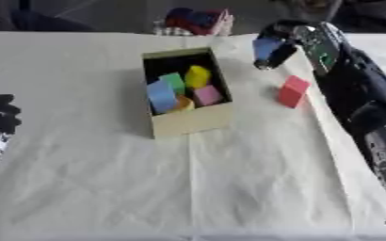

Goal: Pick up objects on the table and place them in the box.

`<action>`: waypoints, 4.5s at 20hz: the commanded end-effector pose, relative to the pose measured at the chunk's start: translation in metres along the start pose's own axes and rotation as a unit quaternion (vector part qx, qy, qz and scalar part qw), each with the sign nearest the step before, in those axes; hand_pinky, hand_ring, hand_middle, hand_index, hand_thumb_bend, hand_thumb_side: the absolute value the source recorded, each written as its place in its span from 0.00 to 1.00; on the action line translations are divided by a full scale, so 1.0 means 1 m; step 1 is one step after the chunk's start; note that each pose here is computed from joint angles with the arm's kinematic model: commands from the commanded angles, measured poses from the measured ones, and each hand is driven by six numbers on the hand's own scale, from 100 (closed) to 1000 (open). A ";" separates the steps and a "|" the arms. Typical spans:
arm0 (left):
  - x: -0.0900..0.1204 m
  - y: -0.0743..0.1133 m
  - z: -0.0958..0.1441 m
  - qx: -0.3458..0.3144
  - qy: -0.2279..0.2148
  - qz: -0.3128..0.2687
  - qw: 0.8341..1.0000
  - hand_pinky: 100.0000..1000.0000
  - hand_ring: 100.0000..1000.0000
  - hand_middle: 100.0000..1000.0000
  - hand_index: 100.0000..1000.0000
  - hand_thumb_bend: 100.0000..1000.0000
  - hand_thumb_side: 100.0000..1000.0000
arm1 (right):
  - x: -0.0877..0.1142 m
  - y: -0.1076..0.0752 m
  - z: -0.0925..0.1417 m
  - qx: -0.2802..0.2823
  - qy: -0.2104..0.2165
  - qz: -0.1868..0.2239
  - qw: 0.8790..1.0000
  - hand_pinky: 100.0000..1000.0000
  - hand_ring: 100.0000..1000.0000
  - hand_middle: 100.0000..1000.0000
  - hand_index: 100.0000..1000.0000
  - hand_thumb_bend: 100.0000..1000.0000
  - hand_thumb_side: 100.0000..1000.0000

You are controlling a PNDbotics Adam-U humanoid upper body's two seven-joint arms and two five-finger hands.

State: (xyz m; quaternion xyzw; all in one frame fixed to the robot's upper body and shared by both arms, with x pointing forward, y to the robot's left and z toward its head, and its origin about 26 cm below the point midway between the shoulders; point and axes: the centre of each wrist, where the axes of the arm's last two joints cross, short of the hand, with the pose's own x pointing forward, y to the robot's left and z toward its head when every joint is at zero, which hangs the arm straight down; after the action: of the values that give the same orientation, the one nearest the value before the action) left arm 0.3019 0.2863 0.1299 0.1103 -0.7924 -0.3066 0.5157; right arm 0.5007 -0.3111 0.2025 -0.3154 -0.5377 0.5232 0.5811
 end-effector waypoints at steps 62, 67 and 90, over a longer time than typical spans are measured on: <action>-0.006 0.002 0.011 0.010 0.022 -0.004 1.000 0.84 0.63 0.62 0.82 0.08 0.61 | -0.064 0.073 0.039 0.090 0.052 0.074 0.992 0.81 0.77 0.63 0.86 0.19 0.35; -0.006 0.002 0.012 0.010 0.022 -0.003 1.000 0.84 0.63 0.62 0.82 0.08 0.62 | -0.056 0.067 0.038 -0.006 0.050 0.097 0.994 0.76 0.65 0.39 0.61 0.10 0.22; -0.005 -0.001 0.011 0.005 0.019 0.002 1.000 0.84 0.63 0.63 0.82 0.07 0.62 | 0.103 0.030 0.037 0.021 -0.318 0.095 0.943 0.76 0.65 0.38 0.60 0.01 0.25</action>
State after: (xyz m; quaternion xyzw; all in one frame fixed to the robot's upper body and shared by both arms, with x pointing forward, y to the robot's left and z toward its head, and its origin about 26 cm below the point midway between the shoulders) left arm 0.2949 0.2917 0.1156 0.1136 -0.7787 -0.2952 0.5419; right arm 0.4471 -0.2182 0.2004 -0.1739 -0.6534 0.6456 0.3550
